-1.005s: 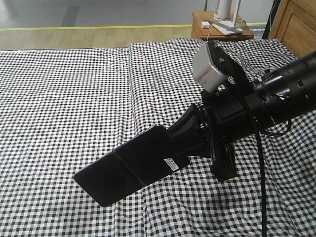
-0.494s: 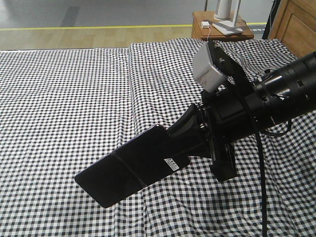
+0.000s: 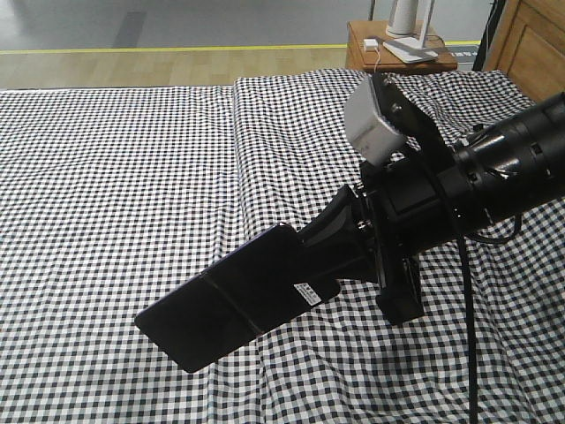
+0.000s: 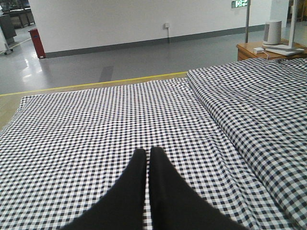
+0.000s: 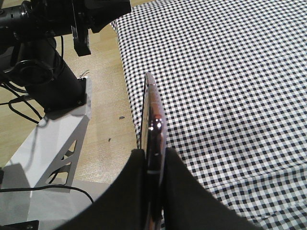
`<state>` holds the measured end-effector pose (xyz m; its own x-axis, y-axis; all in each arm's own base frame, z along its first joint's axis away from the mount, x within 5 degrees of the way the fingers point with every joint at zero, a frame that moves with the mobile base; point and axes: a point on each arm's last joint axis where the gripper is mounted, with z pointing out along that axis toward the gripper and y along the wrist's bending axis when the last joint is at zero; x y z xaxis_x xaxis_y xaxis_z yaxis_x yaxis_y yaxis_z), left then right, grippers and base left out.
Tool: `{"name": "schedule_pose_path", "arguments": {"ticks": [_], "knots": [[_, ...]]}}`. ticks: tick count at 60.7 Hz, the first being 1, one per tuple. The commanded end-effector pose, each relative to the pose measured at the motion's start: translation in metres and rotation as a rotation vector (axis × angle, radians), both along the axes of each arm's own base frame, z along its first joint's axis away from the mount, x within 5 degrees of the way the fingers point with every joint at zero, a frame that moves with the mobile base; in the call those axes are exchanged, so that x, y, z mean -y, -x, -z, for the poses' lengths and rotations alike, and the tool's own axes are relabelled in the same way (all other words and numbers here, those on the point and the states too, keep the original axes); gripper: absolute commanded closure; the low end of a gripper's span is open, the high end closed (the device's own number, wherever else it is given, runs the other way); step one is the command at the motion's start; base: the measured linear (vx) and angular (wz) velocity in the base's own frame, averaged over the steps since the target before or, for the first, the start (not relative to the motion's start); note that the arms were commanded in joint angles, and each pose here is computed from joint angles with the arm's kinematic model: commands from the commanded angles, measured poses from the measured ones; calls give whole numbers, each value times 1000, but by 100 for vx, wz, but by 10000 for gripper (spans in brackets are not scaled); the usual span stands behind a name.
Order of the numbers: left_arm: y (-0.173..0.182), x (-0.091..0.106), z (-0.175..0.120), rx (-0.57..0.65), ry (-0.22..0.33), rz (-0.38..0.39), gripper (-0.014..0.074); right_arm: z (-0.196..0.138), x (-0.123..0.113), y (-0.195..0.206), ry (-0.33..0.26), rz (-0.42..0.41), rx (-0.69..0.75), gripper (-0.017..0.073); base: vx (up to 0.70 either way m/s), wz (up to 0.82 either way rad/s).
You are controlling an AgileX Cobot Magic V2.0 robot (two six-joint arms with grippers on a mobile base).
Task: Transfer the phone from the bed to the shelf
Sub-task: 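Lift the phone off the bed with the right gripper, then drive the base away from the bed holding the phone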
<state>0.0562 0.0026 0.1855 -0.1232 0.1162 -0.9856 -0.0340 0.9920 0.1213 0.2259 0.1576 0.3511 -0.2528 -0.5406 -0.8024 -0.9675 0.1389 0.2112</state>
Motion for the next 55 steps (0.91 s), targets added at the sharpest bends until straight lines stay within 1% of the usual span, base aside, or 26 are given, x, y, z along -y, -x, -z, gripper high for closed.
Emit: {"name": "schedule_pose_path", "arguments": {"ticks": [1, 27, 55], "knots": [[1, 0, -15, 109, 10, 4, 592, -21, 0, 13, -84, -47, -2, 561, -2, 6], [1, 0, -15, 109, 10, 4, 592, -21, 0, 13, -84, -46, -1, 561, -4, 16], [1, 0, -15, 109, 10, 4, 592, -21, 0, 13, -84, -46, -1, 561, -6, 27]]}}
